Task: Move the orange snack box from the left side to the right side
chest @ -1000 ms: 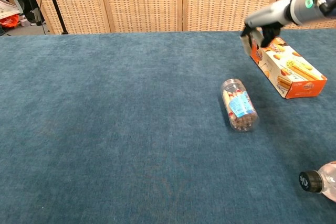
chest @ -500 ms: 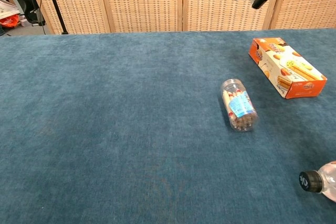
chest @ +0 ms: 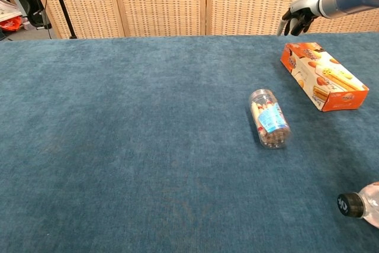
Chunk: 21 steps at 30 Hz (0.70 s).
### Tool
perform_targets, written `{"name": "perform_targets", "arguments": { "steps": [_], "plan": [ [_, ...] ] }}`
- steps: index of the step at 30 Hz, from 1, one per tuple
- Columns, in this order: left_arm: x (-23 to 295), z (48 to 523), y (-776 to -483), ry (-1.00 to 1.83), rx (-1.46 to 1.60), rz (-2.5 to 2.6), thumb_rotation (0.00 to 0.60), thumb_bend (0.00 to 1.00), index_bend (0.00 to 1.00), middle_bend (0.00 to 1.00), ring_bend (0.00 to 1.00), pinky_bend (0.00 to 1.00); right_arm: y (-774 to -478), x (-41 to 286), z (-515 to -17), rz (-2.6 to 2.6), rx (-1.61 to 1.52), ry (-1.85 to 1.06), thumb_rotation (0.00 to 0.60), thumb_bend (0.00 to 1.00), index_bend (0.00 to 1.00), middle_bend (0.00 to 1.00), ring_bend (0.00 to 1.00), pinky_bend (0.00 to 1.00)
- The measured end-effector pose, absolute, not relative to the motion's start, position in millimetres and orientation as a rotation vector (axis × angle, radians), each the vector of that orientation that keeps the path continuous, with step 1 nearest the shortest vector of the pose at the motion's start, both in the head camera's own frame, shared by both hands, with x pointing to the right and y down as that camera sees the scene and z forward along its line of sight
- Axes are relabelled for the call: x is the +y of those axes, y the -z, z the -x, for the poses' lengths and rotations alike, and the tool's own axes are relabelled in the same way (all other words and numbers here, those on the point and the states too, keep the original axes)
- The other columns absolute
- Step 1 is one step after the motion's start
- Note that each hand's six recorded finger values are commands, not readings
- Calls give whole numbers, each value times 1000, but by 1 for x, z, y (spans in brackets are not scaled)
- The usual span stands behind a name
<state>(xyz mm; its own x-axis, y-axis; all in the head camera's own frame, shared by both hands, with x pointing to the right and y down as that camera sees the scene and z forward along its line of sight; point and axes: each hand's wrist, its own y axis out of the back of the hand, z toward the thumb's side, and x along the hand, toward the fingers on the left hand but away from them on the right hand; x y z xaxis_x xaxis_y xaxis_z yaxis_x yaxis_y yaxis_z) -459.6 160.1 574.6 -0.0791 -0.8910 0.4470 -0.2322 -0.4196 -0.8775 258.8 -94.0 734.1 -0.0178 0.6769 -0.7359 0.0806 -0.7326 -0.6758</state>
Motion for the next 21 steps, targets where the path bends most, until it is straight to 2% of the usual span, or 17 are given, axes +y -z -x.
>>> {"name": "perform_targets", "arguments": {
  "steps": [10,21],
  "plan": [
    [161,456,-576,1532,1208,1647,600,0,0,0,0,0,-743,-85,-265,1823,-736,-1838,600,1000,317,294,161,187],
    [164,452,-575,1519,1197,1668,600,4,0,0,0,0,-743,-80,-279,1851,-719,-1884,600,1000,323,301,168,215]
  ]
}}
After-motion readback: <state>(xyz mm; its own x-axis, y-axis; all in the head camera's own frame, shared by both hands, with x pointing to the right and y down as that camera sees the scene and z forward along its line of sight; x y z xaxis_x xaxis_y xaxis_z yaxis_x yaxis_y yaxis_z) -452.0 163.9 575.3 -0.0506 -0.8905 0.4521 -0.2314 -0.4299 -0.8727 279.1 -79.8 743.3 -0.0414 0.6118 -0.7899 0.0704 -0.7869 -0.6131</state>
